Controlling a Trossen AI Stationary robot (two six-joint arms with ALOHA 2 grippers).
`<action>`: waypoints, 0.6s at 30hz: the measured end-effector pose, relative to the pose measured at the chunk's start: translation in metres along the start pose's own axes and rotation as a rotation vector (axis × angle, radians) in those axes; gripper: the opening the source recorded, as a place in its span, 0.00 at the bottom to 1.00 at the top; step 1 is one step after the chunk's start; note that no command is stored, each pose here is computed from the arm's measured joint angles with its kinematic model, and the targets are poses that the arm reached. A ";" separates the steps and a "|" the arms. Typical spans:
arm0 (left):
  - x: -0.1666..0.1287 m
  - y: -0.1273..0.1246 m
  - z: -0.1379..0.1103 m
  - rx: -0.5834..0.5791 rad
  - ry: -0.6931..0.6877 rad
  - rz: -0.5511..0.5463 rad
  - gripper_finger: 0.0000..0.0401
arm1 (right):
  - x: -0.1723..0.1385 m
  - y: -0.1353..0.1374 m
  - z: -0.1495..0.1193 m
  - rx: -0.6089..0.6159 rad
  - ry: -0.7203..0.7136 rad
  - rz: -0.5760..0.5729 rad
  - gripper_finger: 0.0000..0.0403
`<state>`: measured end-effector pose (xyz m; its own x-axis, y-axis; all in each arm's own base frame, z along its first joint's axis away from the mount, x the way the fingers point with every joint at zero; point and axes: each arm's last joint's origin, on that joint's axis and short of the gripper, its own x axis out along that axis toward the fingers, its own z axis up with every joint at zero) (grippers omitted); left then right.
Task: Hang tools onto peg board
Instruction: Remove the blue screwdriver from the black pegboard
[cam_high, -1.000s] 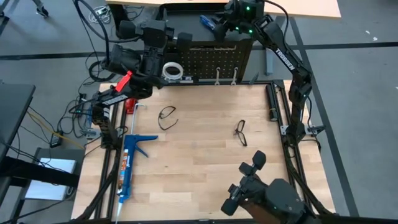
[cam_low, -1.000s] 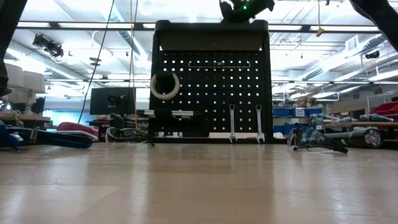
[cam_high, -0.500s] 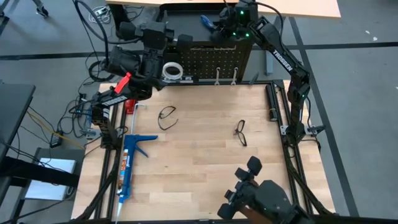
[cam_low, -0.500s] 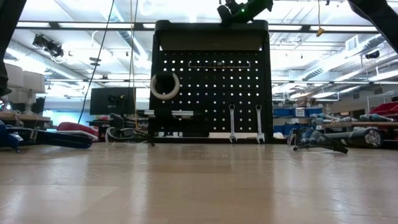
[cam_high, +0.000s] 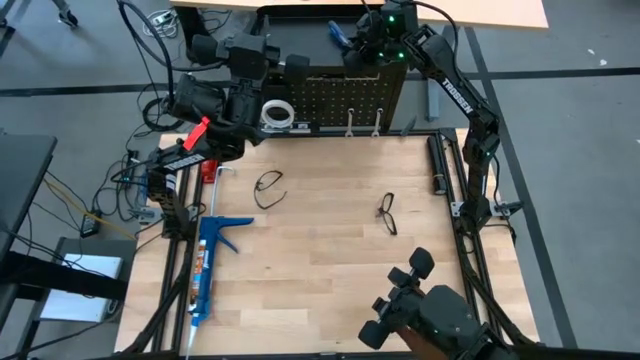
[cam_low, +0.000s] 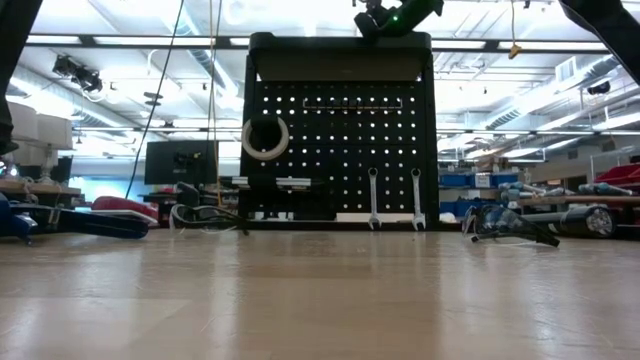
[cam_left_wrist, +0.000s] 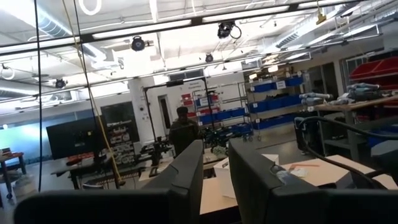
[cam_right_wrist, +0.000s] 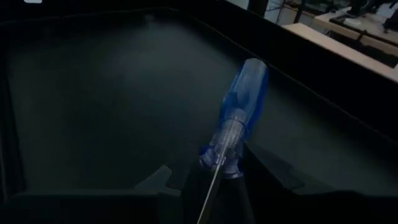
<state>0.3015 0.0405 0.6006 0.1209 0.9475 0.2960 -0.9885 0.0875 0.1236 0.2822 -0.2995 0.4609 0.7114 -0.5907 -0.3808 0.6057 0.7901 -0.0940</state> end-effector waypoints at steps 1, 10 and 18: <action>0.000 0.000 0.000 0.000 -0.005 -0.002 0.21 | 0.000 -0.001 0.000 -0.007 -0.001 -0.003 0.28; 0.000 0.000 0.000 0.001 -0.014 -0.006 0.21 | -0.002 -0.002 0.000 -0.025 0.011 -0.017 0.04; 0.000 0.002 0.001 0.003 -0.015 -0.005 0.21 | 0.000 -0.001 -0.001 -0.009 0.012 -0.012 0.03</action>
<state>0.2997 0.0402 0.6021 0.1273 0.9424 0.3095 -0.9875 0.0913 0.1281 0.2813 -0.3005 0.4596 0.6997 -0.5980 -0.3910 0.6108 0.7845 -0.1067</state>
